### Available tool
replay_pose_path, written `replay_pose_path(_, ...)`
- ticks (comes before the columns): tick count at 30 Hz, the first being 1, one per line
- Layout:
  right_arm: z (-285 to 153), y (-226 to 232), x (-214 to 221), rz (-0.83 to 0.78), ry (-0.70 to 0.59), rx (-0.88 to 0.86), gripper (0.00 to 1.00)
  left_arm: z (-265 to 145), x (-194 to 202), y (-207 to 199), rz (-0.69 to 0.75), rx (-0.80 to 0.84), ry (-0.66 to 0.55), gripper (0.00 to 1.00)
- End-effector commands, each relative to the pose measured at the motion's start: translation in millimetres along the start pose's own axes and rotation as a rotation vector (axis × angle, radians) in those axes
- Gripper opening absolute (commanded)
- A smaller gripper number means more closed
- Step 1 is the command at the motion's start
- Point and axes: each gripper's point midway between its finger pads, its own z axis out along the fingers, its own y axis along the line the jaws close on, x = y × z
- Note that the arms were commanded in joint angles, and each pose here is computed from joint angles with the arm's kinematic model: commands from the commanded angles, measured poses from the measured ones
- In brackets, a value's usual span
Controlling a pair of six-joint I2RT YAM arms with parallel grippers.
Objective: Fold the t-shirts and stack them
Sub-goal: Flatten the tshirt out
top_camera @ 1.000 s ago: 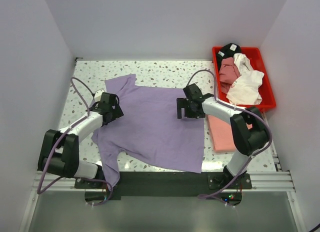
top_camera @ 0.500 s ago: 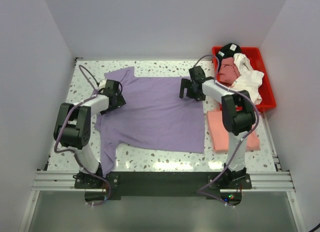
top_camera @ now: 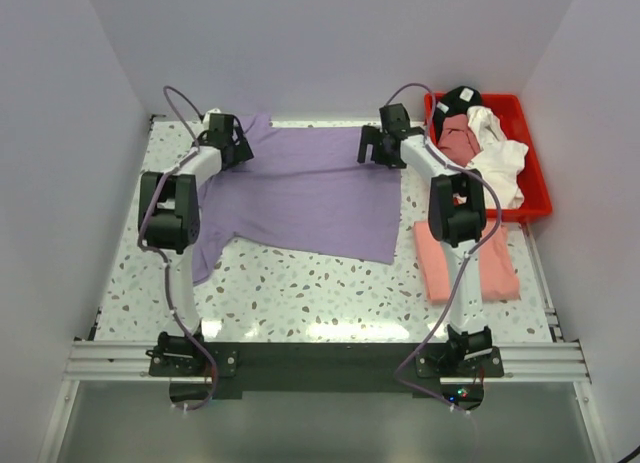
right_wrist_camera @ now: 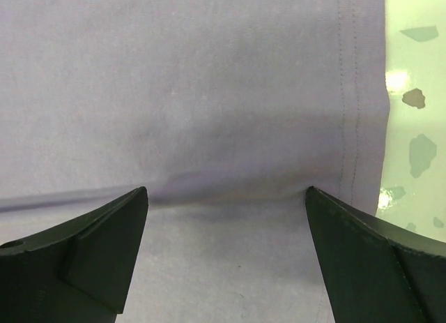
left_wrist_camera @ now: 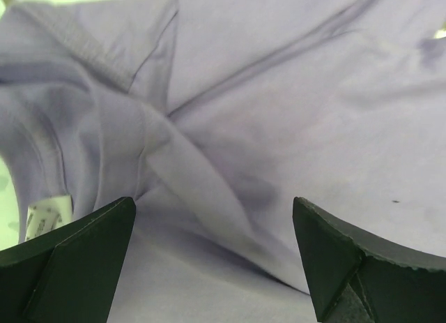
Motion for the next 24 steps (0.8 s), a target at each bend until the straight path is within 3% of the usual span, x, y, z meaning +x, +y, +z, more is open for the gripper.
replay_pose_path(1,-13,9,-14,-0.050,0.004,-0.041,0.99,-27,-53,-20,0.032,0.083,-0.087,1.00)
replay_pose_path(3,-32,14,-30,-0.056,-0.040,-0.061,0.99,-57,-70,-18,0.012,0.091,-0.122,1.00)
replay_pose_path(5,-43,15,-27,-0.060,-0.044,-0.068,0.99,-76,-57,-3,-0.034,0.060,-0.103,1.00)
replay_pose_path(6,-67,23,-43,-0.059,-0.101,-0.090,0.99,-107,-65,5,-0.068,0.053,-0.126,1.00)
replay_pose_path(7,-66,17,-26,-0.058,-0.069,-0.081,0.99,-112,-38,24,-0.081,-0.002,-0.082,1.00)
replay_pose_path(9,-83,20,-25,-0.043,-0.100,-0.097,0.99,-152,-27,45,-0.189,-0.032,-0.090,1.00)
replay_pose_path(10,-99,20,-12,-0.040,-0.089,-0.116,0.99,-153,19,67,-0.189,-0.083,-0.015,1.00)
replay_pose_path(12,-110,20,0,-0.021,-0.095,-0.135,0.99,-185,42,86,-0.286,-0.091,-0.020,1.00)
replay_pose_path(13,-120,15,17,-0.019,-0.075,-0.136,0.99,-186,87,104,-0.284,-0.124,0.055,1.00)
replay_pose_path(14,-124,15,25,-0.016,-0.064,-0.144,0.99,-202,89,107,-0.319,-0.092,0.026,1.00)
replay_pose_path(16,-132,11,51,-0.012,-0.031,-0.145,0.99,-208,120,115,-0.320,-0.066,0.074,1.00)
replay_pose_path(20,-141,11,85,-0.019,0.016,-0.171,0.99,-218,126,104,-0.301,0.058,0.054,1.00)
replay_pose_path(24,-147,4,106,-0.020,0.047,-0.169,0.99,-209,144,119,-0.284,-0.035,0.105,0.99)
